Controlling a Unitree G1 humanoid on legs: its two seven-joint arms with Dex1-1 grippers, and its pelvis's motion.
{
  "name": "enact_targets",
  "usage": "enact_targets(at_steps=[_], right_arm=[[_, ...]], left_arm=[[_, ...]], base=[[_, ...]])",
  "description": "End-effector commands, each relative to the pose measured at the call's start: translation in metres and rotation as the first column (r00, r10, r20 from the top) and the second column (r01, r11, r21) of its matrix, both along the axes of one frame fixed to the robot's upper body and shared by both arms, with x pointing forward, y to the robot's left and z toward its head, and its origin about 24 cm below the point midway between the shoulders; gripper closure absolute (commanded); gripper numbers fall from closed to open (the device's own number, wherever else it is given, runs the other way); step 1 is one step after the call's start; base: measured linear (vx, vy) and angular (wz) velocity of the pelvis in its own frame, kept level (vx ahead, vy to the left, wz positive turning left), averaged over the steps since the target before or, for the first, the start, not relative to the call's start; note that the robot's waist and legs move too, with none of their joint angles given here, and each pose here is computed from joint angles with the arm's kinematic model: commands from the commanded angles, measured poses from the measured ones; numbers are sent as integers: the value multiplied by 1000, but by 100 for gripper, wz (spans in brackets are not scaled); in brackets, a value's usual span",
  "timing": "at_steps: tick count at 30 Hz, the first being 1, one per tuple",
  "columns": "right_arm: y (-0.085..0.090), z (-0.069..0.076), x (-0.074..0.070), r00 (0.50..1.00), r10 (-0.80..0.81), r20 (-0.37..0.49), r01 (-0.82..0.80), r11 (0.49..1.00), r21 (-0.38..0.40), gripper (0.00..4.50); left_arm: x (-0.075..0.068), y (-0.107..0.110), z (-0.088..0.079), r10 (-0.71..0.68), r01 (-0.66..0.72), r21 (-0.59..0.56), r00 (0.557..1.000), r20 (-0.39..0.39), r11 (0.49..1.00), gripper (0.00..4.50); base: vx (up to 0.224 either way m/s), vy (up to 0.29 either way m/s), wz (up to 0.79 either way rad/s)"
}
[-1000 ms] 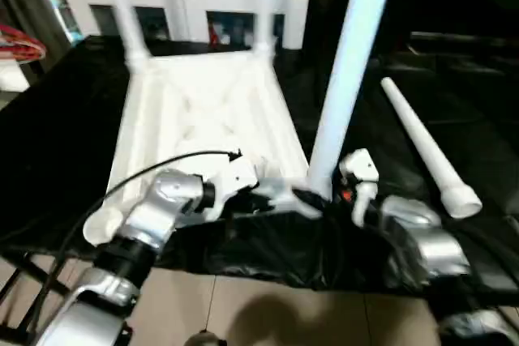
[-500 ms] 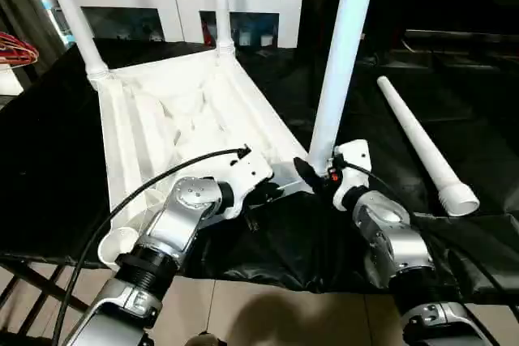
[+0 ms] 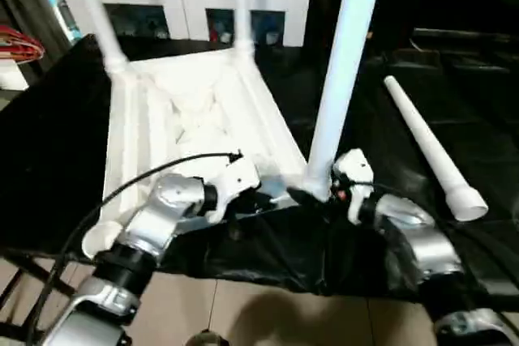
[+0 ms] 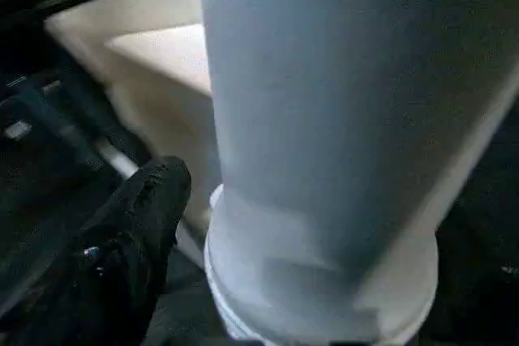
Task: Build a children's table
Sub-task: Rotate leg to tighten
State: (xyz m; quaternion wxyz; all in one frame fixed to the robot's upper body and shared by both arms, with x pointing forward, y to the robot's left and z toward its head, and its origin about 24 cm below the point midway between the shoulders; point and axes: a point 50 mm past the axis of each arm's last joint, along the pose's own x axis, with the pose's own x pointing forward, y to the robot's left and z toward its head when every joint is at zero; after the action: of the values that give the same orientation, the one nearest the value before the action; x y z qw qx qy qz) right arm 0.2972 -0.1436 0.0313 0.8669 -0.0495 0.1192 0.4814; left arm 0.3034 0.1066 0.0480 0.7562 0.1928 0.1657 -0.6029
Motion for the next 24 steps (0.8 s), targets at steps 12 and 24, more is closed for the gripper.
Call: enact_targets(at_steps=[12, 24], right_arm=[[3, 11, -23, 889, 443, -113, -451, 892, -46, 51], [3, 9, -32, 855, 496, -153, -506, 862, -32, 129]], left_arm=[[-3, 3, 14, -265, 265, 48, 964, -16, 963, 450], [-3, 2, 15, -294, 295, 45, 955, -30, 954, 450]], base=[[0, 0, 0], [0, 0, 0]])
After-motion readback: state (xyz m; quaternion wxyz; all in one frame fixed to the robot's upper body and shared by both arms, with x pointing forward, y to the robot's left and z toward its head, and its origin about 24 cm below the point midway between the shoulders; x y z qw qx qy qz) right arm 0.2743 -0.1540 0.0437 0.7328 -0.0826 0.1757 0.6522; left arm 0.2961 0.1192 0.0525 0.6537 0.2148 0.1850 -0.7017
